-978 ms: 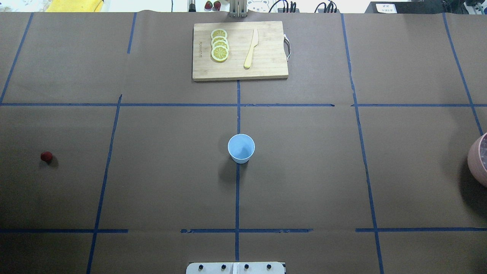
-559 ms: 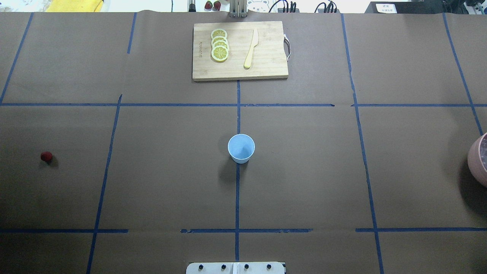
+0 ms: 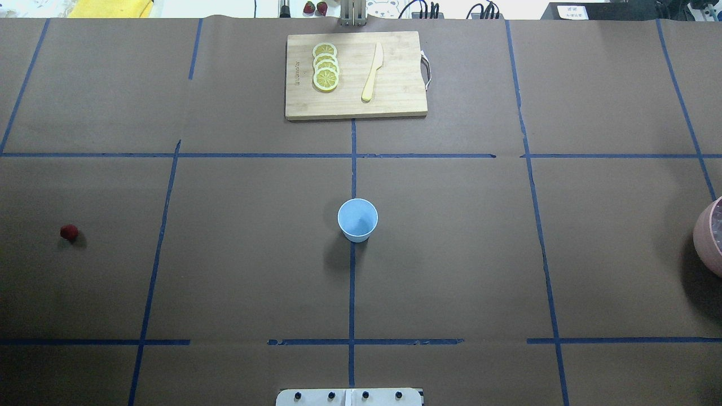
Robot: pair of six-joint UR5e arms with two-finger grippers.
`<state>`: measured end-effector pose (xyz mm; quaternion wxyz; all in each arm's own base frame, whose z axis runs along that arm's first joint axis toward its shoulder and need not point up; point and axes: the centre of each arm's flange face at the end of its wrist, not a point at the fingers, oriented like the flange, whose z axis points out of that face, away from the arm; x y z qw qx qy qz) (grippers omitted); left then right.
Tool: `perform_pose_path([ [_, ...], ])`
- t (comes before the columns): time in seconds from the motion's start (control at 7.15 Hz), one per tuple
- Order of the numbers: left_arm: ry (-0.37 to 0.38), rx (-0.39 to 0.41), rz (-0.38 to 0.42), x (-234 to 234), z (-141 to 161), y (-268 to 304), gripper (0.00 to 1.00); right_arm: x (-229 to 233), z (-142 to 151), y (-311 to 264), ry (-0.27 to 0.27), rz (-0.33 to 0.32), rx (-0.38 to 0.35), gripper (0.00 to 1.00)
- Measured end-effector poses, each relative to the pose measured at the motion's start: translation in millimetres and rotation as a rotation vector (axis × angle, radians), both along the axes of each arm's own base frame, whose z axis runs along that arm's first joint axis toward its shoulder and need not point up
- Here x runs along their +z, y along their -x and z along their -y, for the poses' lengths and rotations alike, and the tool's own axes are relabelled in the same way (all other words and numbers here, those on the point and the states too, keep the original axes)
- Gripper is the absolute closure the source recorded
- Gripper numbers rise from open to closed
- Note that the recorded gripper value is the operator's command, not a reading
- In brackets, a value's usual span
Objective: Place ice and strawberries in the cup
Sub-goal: 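Grasp an ice cube from the pink bowl with the right gripper, then carry the ice cube over the light-blue cup with the right gripper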
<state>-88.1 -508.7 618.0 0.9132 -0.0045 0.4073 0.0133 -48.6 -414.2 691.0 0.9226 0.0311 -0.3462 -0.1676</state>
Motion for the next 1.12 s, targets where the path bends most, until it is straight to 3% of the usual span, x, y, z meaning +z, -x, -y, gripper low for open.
perform_pose_path([
  [0.42,0.000,-0.001,0.000,0,0,0,0.00,-30,7,-15,-0.051,0.025,0.034,1.00],
  [0.84,-0.001,-0.001,0.000,-1,1,0,0.00,-82,21,-42,-0.102,0.120,0.104,1.00],
  [1.12,0.004,-0.006,-0.001,-2,2,0,0.00,-147,75,-38,-0.095,0.135,0.118,1.00],
])
